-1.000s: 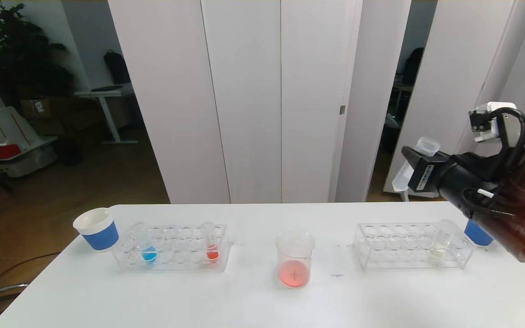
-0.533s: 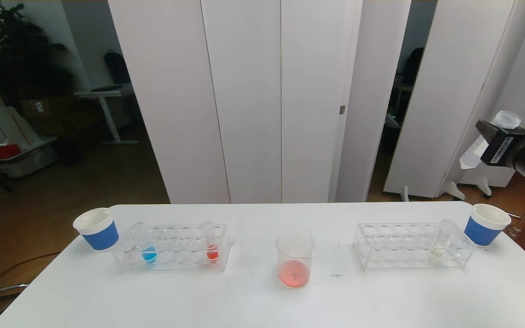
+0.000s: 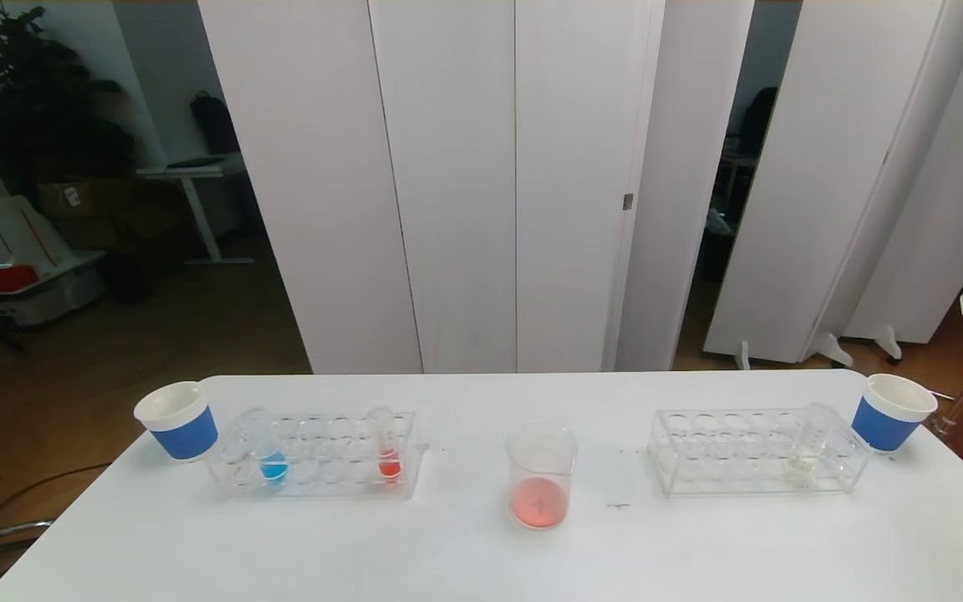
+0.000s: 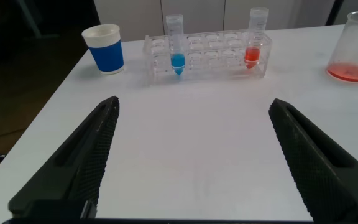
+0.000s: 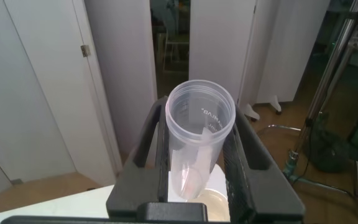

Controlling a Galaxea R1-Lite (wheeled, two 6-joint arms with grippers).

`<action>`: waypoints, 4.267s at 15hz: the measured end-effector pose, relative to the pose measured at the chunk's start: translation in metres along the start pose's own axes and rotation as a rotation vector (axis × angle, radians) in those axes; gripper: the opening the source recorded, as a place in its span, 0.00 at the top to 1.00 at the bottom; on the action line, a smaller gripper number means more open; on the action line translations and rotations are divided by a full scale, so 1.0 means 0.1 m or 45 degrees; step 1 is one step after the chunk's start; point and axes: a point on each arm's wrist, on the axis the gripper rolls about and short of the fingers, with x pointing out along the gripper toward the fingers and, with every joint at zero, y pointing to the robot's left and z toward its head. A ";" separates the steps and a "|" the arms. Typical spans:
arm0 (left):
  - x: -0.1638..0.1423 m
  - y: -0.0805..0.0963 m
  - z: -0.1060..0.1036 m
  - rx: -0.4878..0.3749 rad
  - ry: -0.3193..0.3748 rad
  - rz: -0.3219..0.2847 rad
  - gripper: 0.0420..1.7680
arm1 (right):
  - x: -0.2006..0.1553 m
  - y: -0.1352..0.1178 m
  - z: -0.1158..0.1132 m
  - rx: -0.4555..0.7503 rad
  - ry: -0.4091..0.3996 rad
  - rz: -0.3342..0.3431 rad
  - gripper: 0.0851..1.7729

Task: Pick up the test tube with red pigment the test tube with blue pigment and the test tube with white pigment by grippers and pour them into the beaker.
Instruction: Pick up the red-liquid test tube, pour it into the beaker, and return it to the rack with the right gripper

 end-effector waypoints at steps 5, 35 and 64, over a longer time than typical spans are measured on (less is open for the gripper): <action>0.00 0.00 0.00 0.000 0.001 0.001 0.03 | 0.25 -0.14 -0.28 -0.010 0.047 -0.070 0.71; 0.00 0.00 0.00 0.000 0.001 0.001 0.03 | 0.77 -0.30 -1.70 -0.003 0.393 -0.136 0.71; 0.00 0.00 0.00 0.000 0.001 0.001 0.03 | -0.13 -0.18 0.31 -0.003 0.167 0.105 0.01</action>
